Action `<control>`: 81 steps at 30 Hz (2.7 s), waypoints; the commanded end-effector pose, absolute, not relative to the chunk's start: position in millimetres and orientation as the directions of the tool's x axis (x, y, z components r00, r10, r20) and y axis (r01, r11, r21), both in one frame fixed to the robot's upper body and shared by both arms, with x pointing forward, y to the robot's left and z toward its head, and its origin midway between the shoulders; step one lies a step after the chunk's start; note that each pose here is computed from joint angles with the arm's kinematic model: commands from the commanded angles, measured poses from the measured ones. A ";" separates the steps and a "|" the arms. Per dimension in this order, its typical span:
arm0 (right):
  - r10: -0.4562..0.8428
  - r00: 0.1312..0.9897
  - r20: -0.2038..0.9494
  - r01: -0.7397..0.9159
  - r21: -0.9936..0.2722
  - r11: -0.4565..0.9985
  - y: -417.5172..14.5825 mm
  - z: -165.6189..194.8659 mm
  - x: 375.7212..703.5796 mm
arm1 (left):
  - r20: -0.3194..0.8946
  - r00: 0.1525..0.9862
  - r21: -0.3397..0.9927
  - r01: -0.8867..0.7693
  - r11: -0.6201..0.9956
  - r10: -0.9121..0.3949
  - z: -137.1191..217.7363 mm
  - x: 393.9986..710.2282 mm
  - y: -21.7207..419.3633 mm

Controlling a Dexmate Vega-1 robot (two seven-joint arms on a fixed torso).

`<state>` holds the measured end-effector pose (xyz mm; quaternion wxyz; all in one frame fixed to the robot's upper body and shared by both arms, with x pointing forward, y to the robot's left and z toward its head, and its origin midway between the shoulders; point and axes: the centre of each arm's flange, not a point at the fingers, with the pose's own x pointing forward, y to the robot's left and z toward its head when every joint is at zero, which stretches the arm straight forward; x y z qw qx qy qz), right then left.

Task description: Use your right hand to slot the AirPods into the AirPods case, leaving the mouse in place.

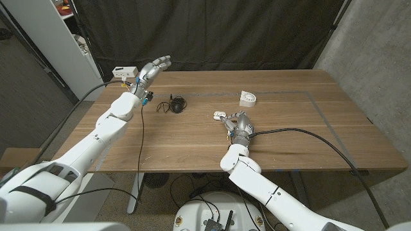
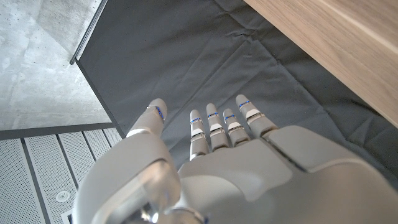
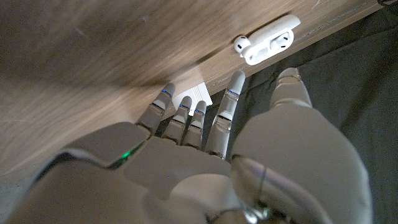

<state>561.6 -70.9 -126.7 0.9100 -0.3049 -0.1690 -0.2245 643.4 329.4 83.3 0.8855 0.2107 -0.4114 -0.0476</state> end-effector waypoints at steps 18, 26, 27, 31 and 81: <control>-0.352 0.850 0.391 0.513 -0.467 0.720 -72.5 -143.8 580.1 | 0.698 0.657 0.442 -0.082 0.893 -0.285 88.8 646.6 325.2; -0.345 0.864 0.366 0.492 -0.478 0.728 -70.5 -138.4 585.1 | 0.693 0.662 0.442 -0.079 0.893 -0.285 87.8 646.5 324.5; -0.344 0.866 0.363 0.489 -0.478 0.729 -69.9 -138.4 585.2 | 0.693 0.662 0.441 -0.079 0.894 -0.284 87.5 646.5 324.5; -0.336 0.871 0.359 0.481 -0.482 0.732 -66.6 -138.6 585.8 | 0.692 0.665 0.440 -0.079 0.894 -0.282 86.3 646.6 324.8; -0.251 0.931 0.265 0.359 -0.545 0.757 -52.1 -139.9 589.3 | 0.669 0.677 0.467 -0.060 0.882 -0.308 91.2 656.7 321.6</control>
